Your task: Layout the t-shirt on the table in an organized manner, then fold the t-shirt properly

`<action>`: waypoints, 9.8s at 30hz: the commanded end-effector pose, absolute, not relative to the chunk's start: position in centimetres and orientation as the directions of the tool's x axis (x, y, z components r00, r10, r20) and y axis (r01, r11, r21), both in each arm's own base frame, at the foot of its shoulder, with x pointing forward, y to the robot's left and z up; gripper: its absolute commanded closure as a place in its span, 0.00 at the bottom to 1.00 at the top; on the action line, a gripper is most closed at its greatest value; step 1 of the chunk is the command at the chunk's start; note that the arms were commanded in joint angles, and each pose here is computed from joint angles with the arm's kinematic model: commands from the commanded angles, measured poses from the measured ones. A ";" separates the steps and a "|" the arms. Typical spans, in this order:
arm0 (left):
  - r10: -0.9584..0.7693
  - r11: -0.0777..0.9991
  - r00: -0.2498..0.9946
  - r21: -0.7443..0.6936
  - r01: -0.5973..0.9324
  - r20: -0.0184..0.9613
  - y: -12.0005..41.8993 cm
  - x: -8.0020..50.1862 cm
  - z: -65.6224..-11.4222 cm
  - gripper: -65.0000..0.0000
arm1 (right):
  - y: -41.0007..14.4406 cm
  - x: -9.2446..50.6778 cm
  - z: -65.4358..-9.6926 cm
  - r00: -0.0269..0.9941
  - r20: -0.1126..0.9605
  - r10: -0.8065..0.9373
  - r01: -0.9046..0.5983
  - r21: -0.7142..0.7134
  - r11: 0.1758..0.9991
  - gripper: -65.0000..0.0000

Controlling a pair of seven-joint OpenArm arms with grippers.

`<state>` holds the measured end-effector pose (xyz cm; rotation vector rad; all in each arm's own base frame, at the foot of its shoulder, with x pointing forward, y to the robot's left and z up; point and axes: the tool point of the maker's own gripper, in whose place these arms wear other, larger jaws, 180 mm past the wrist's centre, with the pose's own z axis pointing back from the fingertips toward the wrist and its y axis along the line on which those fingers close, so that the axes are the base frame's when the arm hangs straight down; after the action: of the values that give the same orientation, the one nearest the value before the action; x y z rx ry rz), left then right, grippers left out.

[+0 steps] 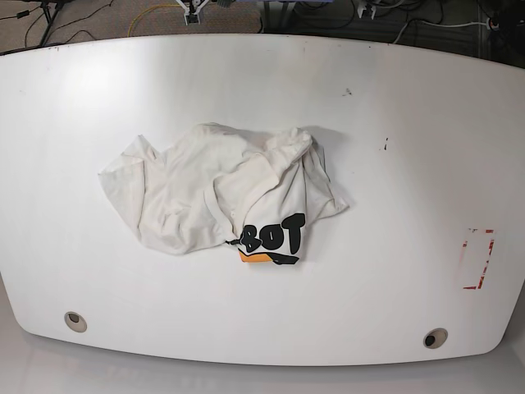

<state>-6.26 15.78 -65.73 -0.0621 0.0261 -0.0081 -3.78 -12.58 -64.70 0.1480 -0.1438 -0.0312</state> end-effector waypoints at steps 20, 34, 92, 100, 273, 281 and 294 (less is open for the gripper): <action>-0.009 0.998 1.000 -0.062 0.007 -0.022 15.7 -6.3 -65.7 0.77 | -12.8 -4.1 -64.6 0.988 0.145 -0.044 0.023 0.146 0.989 0.69; -0.009 0.998 1.000 -0.060 0.009 -0.004 15.9 -5.7 -65.7 0.77 | -12.8 -4.0 -64.6 0.989 0.144 -0.043 0.022 0.146 0.989 0.69; 0.007 0.999 0.982 -0.050 0.003 0.186 16.6 -4.4 -65.0 0.77 | -13.1 -2.2 -63.3 0.968 0.248 -0.031 -0.003 0.138 0.990 0.70; 0.005 0.999 0.985 -0.048 0.003 0.174 16.7 -6.1 -64.7 0.78 | -13.4 -2.8 -61.4 0.954 0.299 -0.022 -0.016 0.124 0.992 0.70; -0.143 0.981 0.357 0.084 0.176 0.923 18.6 19.2 -32.2 0.46 | -25.7 45.0 -38.3 0.526 0.850 0.023 0.018 -0.038 0.999 0.38; -0.143 0.981 0.357 0.084 0.176 0.923 18.6 19.2 -32.2 0.46 | -24.2 44.5 -39.8 0.552 0.834 0.004 0.006 -0.008 1.000 0.38; -0.144 0.981 0.357 0.085 0.175 0.923 18.6 19.2 -32.2 0.46 | -23.2 43.7 -41.0 0.571 0.821 -0.007 -0.002 0.009 1.000 0.52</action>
<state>19.08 18.65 -32.98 -0.0302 -1.1597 -0.2054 42.73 -22.48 -42.51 0.0216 -0.9297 -0.0038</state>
